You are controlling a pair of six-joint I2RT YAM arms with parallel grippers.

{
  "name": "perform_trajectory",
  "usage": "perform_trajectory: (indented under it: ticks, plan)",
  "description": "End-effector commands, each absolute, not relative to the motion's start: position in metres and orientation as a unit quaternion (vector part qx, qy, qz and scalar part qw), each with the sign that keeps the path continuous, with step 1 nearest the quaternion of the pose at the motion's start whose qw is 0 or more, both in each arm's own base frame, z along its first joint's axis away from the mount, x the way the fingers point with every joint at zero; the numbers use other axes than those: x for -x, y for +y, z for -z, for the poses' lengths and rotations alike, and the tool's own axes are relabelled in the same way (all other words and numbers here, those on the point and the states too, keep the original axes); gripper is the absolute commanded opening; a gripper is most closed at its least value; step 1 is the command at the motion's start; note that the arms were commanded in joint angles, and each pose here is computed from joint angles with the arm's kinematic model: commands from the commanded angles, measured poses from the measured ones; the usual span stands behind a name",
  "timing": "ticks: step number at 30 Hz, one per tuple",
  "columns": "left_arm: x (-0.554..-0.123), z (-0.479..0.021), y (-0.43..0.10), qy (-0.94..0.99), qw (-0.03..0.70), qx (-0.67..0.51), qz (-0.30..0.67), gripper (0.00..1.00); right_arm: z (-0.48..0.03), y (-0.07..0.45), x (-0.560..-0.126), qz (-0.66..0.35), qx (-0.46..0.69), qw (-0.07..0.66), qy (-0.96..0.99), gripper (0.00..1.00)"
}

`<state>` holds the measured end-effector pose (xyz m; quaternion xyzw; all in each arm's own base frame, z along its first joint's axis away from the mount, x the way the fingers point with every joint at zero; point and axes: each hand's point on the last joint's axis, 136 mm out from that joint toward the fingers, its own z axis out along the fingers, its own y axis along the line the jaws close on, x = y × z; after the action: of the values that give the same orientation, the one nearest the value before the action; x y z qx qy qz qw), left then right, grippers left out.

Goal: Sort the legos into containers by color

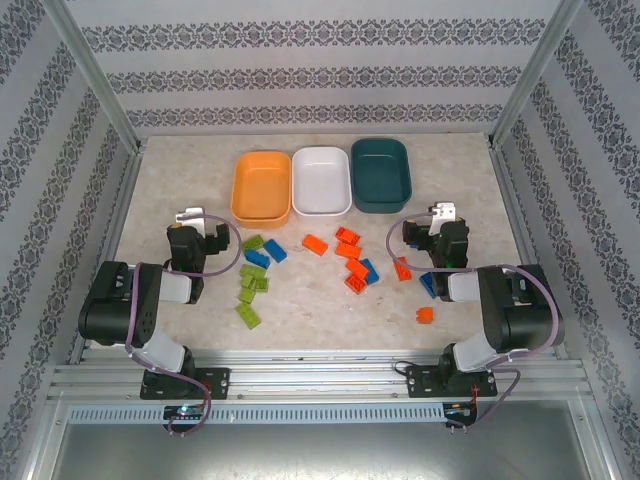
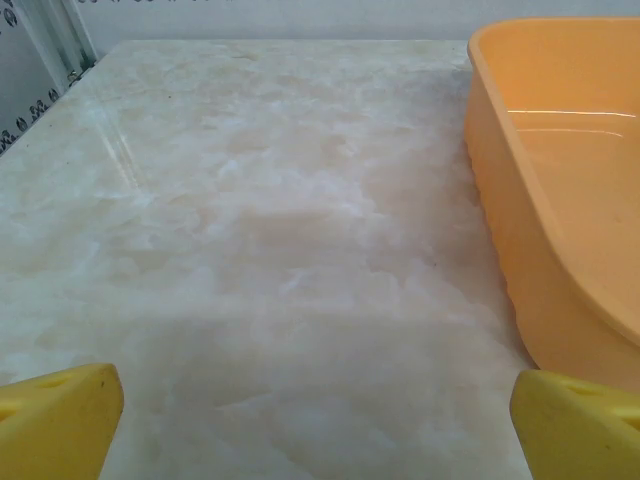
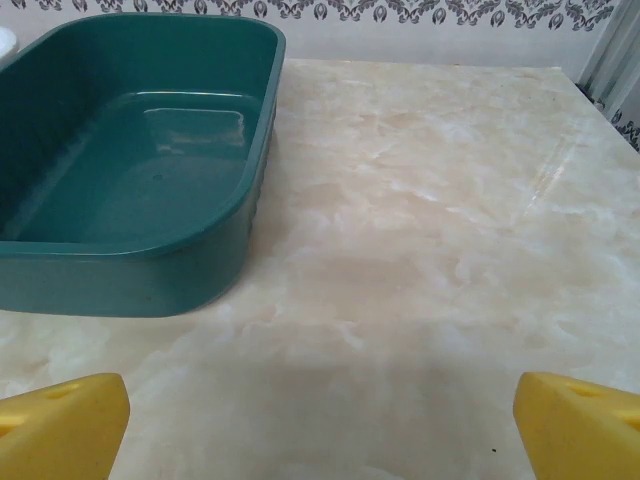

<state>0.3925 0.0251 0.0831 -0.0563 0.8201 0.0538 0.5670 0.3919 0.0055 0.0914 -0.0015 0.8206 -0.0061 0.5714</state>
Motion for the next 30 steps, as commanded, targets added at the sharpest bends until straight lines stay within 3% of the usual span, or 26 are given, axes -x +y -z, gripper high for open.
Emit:
perform_trajectory:
  ticks: [1,30]
  plan:
    - [-0.3942,-0.0889,0.0285,0.810,0.581,0.063,-0.053,1.00,-0.1051,0.0073,-0.3970,-0.001,0.002,0.587,0.810,0.98]
    - [-0.3943,-0.0889,0.0285,0.810,0.581,0.063,-0.053,1.00,-0.1048,0.0047,-0.3980,-0.008,-0.003,0.585,0.811,0.98]
